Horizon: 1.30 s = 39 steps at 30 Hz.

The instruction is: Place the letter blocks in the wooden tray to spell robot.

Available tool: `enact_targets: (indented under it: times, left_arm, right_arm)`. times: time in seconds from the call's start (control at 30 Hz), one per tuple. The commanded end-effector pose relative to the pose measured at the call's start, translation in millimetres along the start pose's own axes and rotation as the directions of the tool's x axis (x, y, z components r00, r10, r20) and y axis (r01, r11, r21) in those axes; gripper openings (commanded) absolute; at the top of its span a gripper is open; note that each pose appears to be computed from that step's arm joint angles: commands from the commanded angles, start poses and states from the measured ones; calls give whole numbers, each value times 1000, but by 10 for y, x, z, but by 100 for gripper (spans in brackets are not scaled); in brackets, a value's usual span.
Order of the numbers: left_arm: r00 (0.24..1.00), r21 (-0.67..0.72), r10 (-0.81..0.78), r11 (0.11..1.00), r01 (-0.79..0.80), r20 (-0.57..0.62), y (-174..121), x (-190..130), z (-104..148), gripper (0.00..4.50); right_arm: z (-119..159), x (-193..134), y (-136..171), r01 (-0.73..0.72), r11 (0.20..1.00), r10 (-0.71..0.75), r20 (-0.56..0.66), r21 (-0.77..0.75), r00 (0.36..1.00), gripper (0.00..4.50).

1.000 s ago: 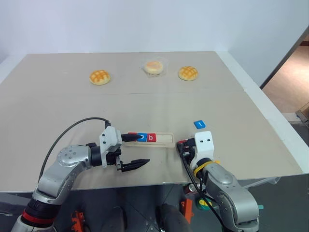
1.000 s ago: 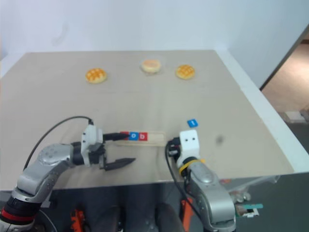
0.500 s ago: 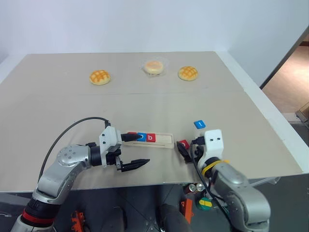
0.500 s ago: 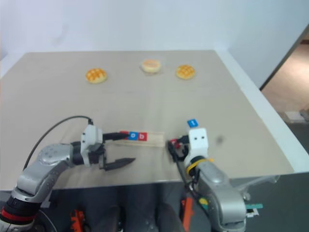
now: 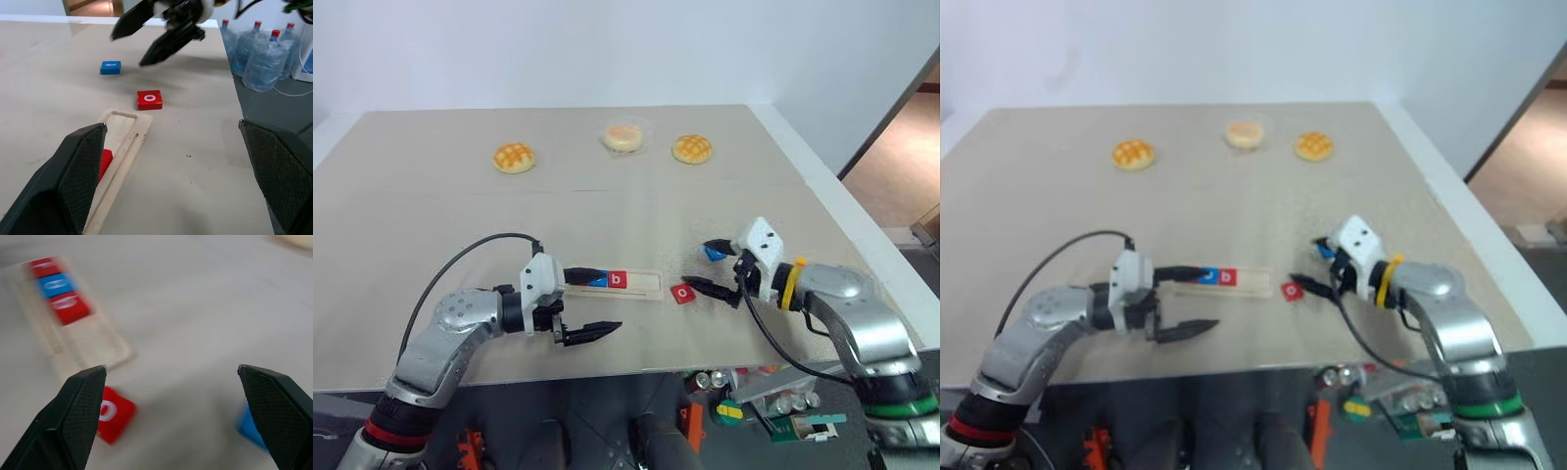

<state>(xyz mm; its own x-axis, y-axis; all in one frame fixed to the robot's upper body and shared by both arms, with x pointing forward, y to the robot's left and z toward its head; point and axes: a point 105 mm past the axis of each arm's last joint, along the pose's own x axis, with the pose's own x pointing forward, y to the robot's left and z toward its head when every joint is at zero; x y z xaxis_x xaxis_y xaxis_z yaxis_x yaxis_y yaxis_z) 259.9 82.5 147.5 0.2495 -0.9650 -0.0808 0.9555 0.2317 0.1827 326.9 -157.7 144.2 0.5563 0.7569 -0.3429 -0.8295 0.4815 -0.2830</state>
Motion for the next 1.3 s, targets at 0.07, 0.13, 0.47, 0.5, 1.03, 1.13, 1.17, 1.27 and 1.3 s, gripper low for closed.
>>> enact_targets:
  times: [0.07,0.13,0.47,0.5,1.03,1.13,1.17,1.27,1.3]
  left_arm:
    - [1000,30,-21,999,20,23,-34,13,103,450]
    - [1000,32,-13,999,12,19,-33,-3,107,450]
    - [1000,19,19,1000,-19,21,-49,-23,121,450]
    - [1000,18,19,1000,-20,23,-49,-17,130,450]
    - [1000,20,25,999,-25,11,-34,-24,125,450]
    - [1000,18,24,1000,-24,8,-37,-26,112,450]
    - [1000,18,24,1000,-24,6,-37,-26,108,450]
    - [1000,17,23,1000,-23,5,-36,-23,101,450]
    - [1000,17,22,1000,-23,4,-33,-21,97,450]
  right_arm:
    - [-43,39,9,-214,972,212,-26,-99,977,447]
    - [-81,47,1,-281,953,276,-53,-112,960,447]
    - [-166,47,-11,-372,923,366,-76,-100,928,447]
    - [-161,66,-16,-366,926,361,-67,-93,930,447]
    - [-279,146,85,-365,928,363,-39,-73,931,190]
    - [-283,127,93,-356,933,355,-31,-60,934,157]
    - [-281,119,98,-353,934,352,-28,-56,935,157]
    - [-286,99,120,-351,935,350,-28,-51,936,157]
    - [-295,85,138,-349,936,348,-27,-42,937,157]
